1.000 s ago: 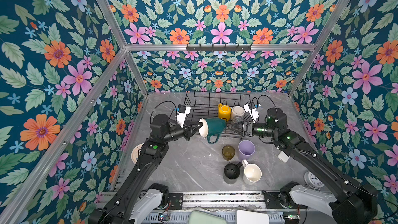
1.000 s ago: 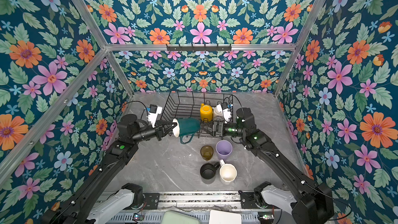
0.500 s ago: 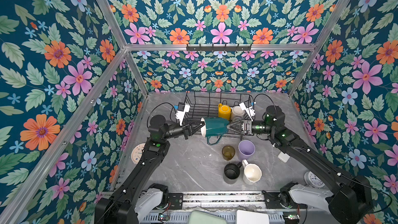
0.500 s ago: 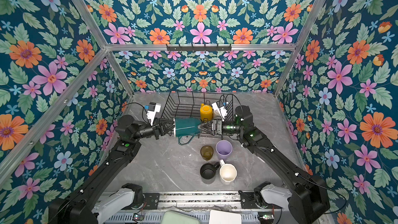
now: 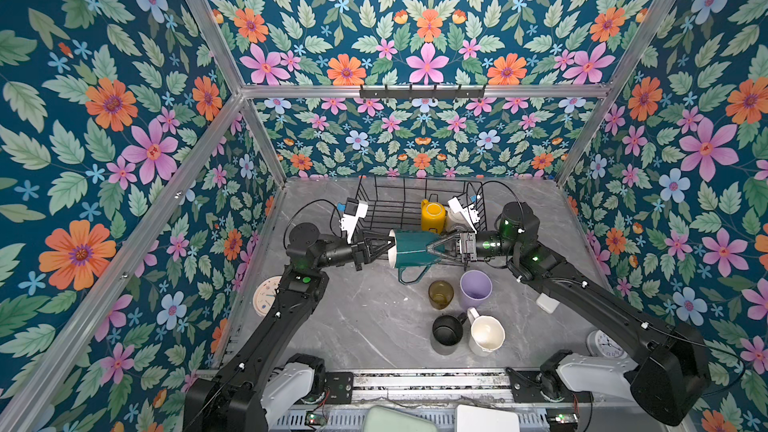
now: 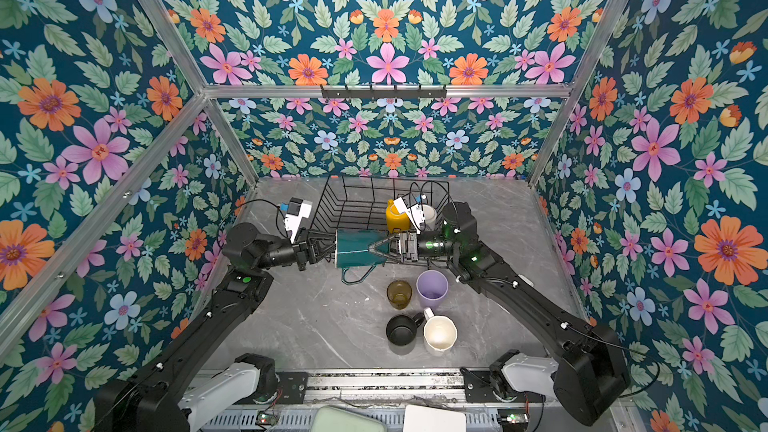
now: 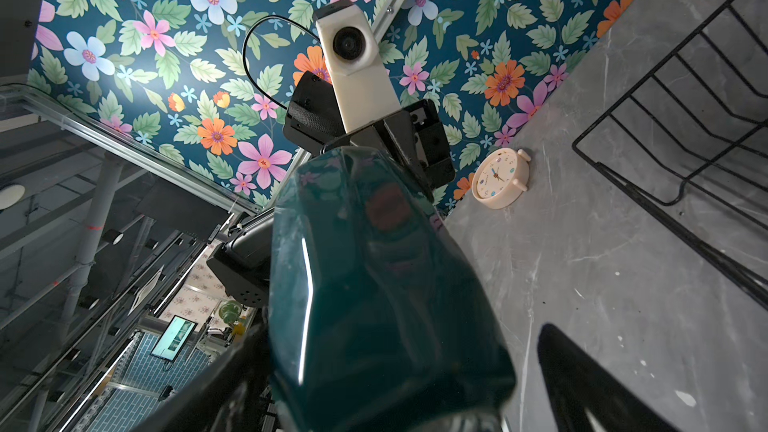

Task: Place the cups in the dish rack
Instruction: 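Grasp the dark green mug with the right gripper beside the left gripper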

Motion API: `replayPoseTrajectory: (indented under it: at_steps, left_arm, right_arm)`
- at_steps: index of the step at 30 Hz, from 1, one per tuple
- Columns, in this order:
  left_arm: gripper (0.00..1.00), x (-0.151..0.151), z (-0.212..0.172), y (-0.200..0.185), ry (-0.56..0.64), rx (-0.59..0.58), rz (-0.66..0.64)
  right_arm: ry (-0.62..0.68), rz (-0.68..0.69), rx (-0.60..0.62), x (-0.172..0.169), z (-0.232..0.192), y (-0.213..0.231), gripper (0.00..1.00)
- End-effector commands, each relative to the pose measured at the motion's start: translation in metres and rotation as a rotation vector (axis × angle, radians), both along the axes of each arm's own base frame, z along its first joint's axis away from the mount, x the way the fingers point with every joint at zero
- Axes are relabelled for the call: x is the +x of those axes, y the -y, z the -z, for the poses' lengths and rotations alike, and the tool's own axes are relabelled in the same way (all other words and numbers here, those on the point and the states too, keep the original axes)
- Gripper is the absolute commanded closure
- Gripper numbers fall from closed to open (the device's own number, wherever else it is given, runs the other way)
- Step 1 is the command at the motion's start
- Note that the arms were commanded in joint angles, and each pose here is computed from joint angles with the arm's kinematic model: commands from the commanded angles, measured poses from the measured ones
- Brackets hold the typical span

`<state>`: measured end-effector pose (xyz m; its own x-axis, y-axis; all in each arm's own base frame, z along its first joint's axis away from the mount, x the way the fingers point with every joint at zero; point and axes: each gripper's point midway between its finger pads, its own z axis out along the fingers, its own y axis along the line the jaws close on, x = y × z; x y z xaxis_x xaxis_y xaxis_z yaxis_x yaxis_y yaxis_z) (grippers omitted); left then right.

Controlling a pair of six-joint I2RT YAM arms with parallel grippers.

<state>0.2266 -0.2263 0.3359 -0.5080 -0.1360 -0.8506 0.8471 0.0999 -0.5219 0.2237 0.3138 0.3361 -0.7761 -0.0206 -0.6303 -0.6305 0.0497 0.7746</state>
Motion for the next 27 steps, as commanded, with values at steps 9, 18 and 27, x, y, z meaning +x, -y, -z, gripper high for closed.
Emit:
replayPoseTrajectory:
  at_steps: [9, 18, 27]
  left_arm:
    - [1.0, -0.007, -0.015, 0.001, 0.05, -0.047, 0.053]
    - [1.0, -0.01, -0.019, 0.002, 0.039, -0.075, 0.079]
    - [1.0, -0.013, -0.022, 0.002, 0.024, -0.113, 0.114]
  right_arm:
    - [0.033, 0.024, 0.019, 0.005, 0.0, -0.014, 0.05]
    - [0.037, 0.017, 0.036, 0.003, 0.002, -0.019, 0.11]
    - [0.04, 0.008, 0.04, 0.0, 0.004, -0.021, 0.34]
